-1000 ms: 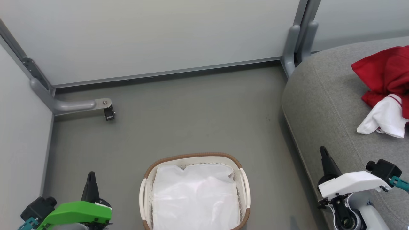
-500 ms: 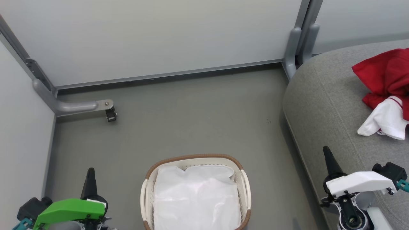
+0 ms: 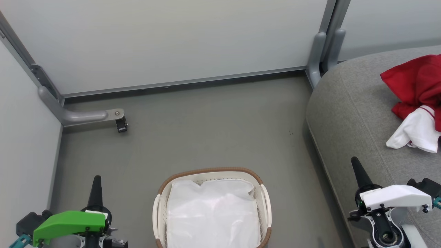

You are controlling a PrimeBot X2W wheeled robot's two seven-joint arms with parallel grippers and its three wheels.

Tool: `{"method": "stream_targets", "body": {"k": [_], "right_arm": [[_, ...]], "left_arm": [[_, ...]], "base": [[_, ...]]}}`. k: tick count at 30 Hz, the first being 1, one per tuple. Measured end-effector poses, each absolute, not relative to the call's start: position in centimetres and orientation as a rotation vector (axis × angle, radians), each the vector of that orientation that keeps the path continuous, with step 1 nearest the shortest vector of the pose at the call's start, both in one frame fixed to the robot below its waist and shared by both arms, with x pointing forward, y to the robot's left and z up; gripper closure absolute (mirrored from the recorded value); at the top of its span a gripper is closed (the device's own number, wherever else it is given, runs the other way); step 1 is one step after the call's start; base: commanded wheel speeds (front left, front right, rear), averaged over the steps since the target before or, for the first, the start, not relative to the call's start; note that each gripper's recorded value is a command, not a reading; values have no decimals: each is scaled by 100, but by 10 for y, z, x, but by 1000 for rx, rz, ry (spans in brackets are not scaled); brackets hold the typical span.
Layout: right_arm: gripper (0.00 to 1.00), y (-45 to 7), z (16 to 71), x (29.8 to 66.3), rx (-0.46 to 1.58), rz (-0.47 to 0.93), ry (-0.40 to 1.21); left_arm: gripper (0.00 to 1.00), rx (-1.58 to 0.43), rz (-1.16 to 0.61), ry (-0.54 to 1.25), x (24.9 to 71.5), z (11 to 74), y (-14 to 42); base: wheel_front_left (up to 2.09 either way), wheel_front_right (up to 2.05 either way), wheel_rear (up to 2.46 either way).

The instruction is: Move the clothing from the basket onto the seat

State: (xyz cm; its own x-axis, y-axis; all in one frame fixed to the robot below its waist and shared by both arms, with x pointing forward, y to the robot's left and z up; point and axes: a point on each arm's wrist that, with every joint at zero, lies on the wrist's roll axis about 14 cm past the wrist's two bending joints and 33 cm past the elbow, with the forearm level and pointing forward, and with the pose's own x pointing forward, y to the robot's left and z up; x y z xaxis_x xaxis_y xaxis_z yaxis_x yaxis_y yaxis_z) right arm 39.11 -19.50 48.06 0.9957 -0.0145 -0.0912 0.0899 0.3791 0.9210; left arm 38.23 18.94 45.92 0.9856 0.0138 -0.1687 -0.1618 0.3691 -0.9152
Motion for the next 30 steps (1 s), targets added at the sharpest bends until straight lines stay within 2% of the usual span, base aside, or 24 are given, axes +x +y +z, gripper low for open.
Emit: {"method": "stream_targets", "body": {"k": [30], "right_arm": [[100, -198, 496, 391, 1428, -34, 31]], "left_arm": [[100, -1432, 60, 69, 386, 485, 194]], "base": [[0, 0, 0]]}}
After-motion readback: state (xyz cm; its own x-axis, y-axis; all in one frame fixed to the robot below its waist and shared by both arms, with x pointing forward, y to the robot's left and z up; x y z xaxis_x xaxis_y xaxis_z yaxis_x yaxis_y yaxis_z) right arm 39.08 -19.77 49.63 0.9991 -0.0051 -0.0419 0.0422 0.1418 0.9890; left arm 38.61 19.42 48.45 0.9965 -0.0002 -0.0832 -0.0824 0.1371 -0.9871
